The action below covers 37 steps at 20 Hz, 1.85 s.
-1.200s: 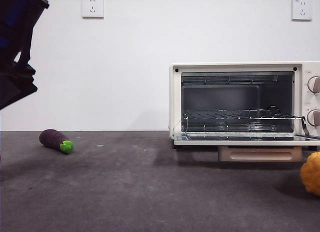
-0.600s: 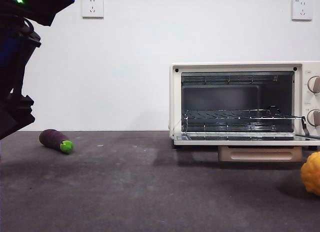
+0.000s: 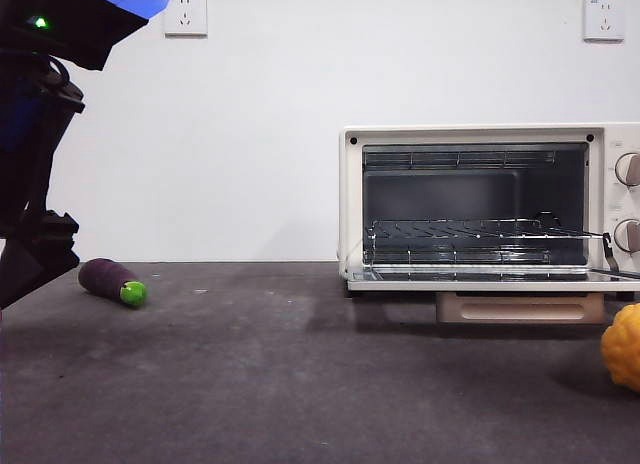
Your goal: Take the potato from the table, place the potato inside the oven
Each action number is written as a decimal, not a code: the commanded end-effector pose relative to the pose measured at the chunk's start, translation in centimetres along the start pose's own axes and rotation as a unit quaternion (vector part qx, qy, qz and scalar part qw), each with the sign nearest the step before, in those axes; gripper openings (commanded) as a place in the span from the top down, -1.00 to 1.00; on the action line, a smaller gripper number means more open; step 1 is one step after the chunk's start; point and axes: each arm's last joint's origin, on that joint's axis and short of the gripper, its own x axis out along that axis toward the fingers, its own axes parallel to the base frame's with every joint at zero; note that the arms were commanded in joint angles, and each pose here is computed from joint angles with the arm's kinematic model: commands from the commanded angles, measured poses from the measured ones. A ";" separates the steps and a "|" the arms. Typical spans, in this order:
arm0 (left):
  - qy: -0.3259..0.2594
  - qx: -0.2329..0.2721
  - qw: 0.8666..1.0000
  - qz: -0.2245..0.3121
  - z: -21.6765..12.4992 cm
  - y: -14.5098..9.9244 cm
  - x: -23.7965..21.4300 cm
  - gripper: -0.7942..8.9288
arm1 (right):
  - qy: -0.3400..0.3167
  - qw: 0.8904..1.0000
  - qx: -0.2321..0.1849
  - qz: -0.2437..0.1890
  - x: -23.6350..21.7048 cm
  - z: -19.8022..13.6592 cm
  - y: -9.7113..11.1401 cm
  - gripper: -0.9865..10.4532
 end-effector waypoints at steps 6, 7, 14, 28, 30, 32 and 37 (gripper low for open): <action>-0.002 -0.002 1.000 0.000 -0.1 0.1 0.0 0.85 | 0.059 0.998 0.021 -0.015 -1.3 -0.3 0.0 0.77; -0.002 -0.002 1.000 0.000 -0.1 0.1 0.0 0.85 | 0.066 0.997 0.022 -0.015 -2.4 0.2 -0.1 0.77; -0.004 -0.014 1.000 0.005 -0.1 0.1 0.0 0.85 | 0.045 0.998 0.024 -0.020 -13.0 4.1 -0.2 0.77; -0.003 -0.064 0.998 0.003 -0.1 0.1 0.0 0.85 | -0.109 0.988 0.084 -0.072 -28.5 6.3 0.7 0.77; -0.003 -0.064 0.998 0.003 -0.1 0.1 0.0 0.85 | -0.101 0.989 0.075 -0.073 -31.3 5.8 1.7 0.77; -0.005 -0.062 0.998 0.007 -0.1 0.1 0.0 0.85 | -0.079 0.989 0.073 -0.100 -33.7 4.5 2.3 0.77; -0.015 -0.047 0.998 0.040 0.0 0.3 0.0 0.85 | -0.015 0.989 0.071 -0.128 -38.5 -1.4 2.9 0.77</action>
